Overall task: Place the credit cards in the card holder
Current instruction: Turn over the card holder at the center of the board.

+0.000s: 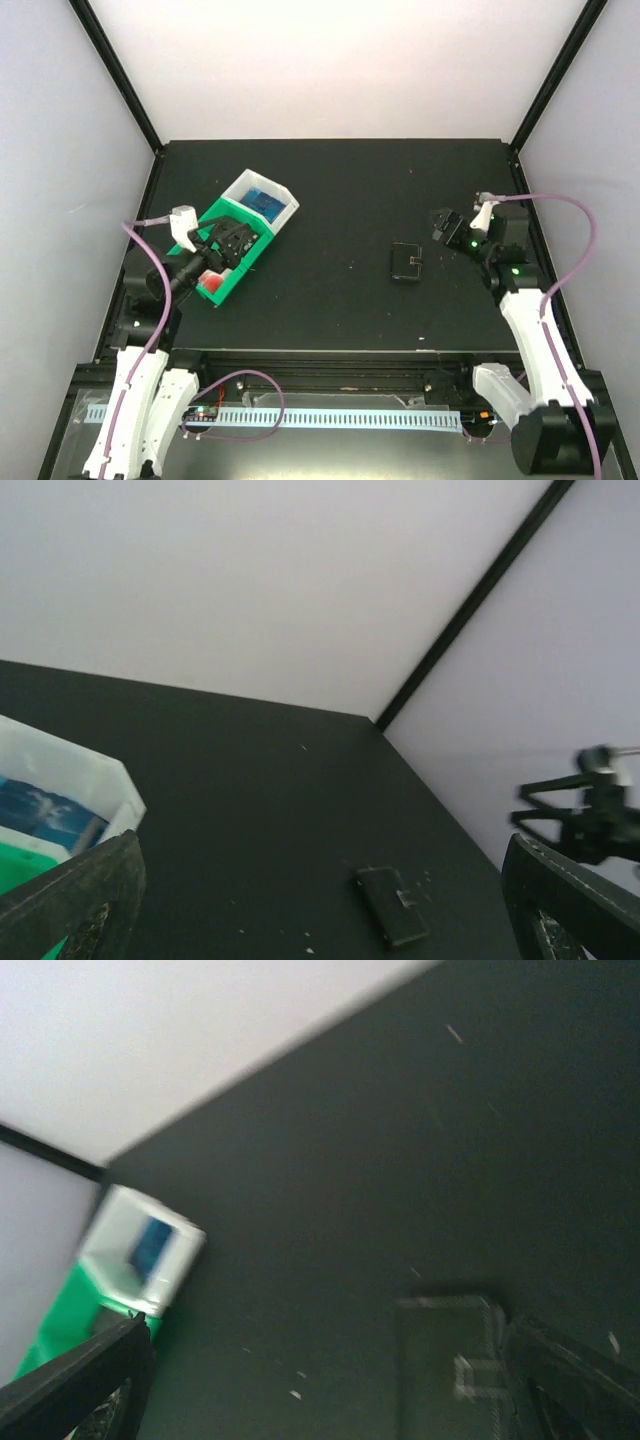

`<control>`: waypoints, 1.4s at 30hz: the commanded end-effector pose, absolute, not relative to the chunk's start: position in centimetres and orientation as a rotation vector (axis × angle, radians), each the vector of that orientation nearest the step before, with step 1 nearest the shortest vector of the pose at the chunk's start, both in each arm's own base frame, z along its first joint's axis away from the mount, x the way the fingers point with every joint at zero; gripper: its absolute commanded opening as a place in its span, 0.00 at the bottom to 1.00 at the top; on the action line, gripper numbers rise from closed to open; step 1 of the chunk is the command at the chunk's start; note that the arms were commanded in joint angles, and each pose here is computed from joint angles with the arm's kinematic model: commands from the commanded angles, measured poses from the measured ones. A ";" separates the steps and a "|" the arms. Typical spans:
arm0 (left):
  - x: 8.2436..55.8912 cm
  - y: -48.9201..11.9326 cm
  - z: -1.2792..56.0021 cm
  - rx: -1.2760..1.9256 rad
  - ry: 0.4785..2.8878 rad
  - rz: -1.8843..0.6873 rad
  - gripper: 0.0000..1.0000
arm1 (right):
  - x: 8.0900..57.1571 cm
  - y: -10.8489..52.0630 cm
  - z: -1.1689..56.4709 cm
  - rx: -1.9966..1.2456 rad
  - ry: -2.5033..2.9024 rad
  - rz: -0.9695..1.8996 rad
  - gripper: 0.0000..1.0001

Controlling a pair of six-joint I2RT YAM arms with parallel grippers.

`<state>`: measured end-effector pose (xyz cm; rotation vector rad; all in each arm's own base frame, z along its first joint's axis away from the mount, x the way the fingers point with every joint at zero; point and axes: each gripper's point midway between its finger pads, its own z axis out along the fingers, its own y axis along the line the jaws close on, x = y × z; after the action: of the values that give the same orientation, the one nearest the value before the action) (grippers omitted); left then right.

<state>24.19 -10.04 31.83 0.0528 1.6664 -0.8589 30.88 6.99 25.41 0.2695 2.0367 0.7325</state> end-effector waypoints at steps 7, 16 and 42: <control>24.0 -15.2 29.4 0.203 1.753 -1.080 0.99 | 30.9 4.4 9.3 0.583 2.522 0.500 0.82; 23.9 -18.4 26.3 0.229 1.873 -1.162 0.99 | 32.1 7.5 5.5 0.509 2.620 0.651 0.65; 24.9 -24.6 17.9 0.158 2.219 -1.215 0.99 | 32.2 14.1 4.7 0.142 2.651 0.673 0.01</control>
<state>23.63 -23.31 17.21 0.2110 2.2318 -1.1749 31.82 13.08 3.46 0.2305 2.6792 0.7649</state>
